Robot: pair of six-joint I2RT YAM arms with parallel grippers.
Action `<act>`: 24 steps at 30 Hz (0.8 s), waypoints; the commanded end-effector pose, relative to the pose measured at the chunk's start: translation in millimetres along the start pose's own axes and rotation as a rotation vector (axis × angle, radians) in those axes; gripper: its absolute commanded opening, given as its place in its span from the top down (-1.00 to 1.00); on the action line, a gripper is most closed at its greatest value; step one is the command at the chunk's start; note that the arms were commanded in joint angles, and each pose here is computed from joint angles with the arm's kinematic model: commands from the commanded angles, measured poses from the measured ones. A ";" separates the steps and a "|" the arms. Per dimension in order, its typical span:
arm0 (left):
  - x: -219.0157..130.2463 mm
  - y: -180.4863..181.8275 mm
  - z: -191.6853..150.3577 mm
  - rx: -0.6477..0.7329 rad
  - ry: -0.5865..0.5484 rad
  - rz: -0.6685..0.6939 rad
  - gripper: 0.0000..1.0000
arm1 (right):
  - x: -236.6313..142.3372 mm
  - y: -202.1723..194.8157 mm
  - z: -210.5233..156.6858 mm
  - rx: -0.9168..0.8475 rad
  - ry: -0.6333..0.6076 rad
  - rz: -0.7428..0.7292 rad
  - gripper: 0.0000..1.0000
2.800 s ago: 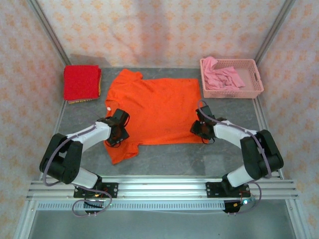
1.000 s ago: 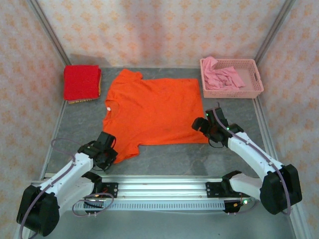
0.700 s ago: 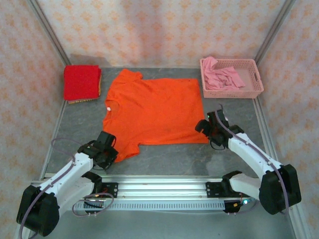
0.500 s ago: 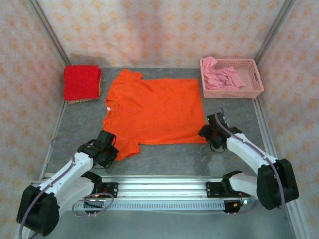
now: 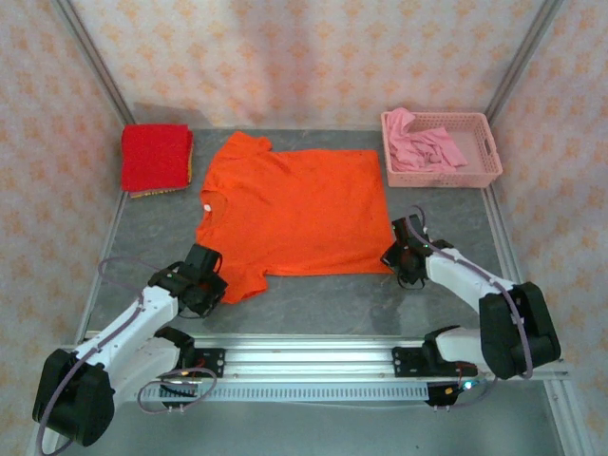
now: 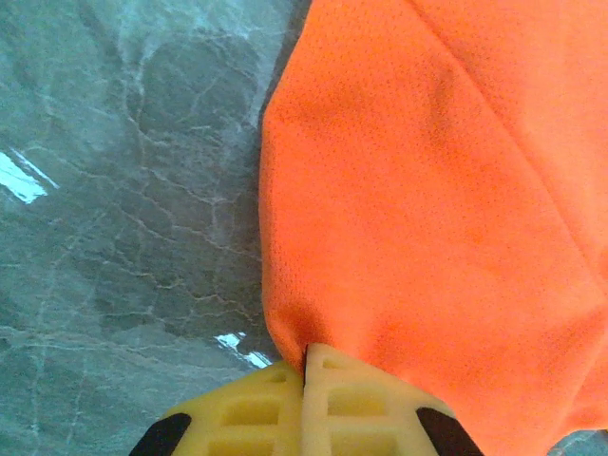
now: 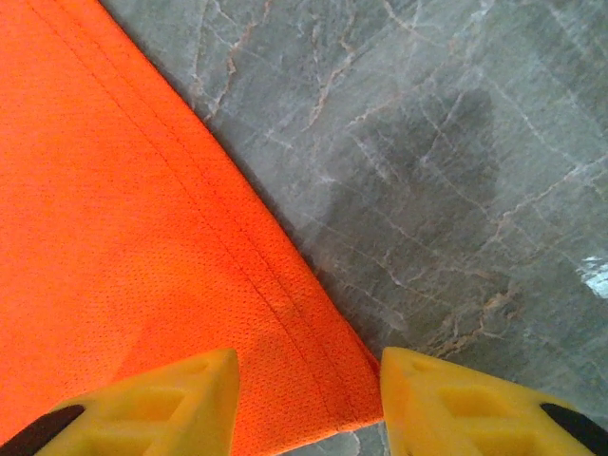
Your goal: Fold and stack the t-shirts
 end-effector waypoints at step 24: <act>-6.1 -3.1 2.7 0.026 -0.020 0.006 1.00 | 0.7 -7.5 -5.6 0.035 0.017 -0.005 1.00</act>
Point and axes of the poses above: each hand's point on the last joint's axis, 136 mm out from that joint toward the fingers, its own x axis out along the fingers, its own y axis along the line the jaws close on, z = x × y, the point moved 10 cm from there along -x, back along the fingers, and after that the axes turned 4 degrees about -x, right-handed, at the moved point
